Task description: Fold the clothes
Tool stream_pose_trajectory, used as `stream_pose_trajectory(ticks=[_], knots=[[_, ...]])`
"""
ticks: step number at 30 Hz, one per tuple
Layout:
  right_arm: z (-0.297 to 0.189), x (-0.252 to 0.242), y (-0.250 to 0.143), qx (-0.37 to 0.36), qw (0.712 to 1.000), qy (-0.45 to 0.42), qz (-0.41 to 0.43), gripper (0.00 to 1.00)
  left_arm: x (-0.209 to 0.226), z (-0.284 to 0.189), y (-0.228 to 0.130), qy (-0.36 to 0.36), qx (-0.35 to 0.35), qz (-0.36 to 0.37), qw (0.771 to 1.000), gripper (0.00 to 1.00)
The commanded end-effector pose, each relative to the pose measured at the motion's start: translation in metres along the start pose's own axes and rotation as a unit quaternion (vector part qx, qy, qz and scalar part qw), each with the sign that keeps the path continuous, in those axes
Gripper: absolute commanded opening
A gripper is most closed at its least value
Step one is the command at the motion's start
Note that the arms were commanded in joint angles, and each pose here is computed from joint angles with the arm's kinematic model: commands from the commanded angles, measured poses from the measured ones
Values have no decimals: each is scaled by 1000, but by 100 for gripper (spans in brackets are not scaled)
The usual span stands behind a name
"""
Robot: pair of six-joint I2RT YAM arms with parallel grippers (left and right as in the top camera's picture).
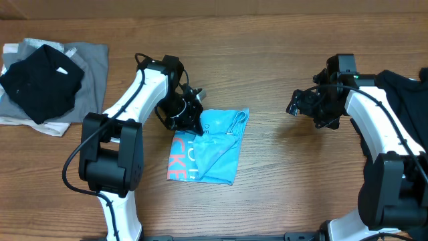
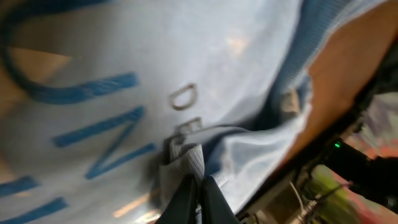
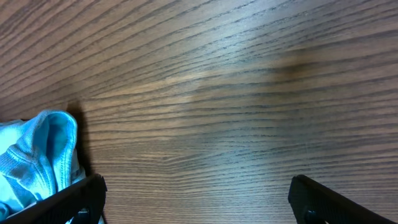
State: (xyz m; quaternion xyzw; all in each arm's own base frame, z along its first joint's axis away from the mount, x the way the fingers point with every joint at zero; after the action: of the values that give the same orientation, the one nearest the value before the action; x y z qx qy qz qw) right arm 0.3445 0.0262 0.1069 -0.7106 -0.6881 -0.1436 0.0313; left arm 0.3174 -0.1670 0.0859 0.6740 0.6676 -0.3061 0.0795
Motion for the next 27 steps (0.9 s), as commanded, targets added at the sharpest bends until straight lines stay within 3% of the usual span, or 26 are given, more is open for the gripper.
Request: stream_pose_trajectory(ticks=[1,22,23,27], knots=[[1,0,2,-3,1000,-1,0,98,-24,5,-12,-77,28,55,995,4],[1,0,6,-11,1000,-1,-2,98,-76,40,-76,-95,142,155,973,4],[1,0,6,-11,1000,-1,-2,98,-76,40,-76,-95,142,157,973,8],[1,0,5,-11,1000,-1,-2,98,-76,40,-76,-96,143,164,971,43]])
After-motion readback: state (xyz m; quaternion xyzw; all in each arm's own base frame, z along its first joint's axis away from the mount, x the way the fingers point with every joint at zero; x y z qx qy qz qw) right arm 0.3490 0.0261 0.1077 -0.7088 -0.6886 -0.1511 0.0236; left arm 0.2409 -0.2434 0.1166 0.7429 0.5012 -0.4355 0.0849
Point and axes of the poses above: each gripper's point midway between its finger pads, its own z axis out along the fingers, its own x axis along the line the jaws close on, y = z × x, the point moved 3 cm from there along -z, back along the fingers, and after that the axes turned 13 degrees about -z, right-handed, at the moved point
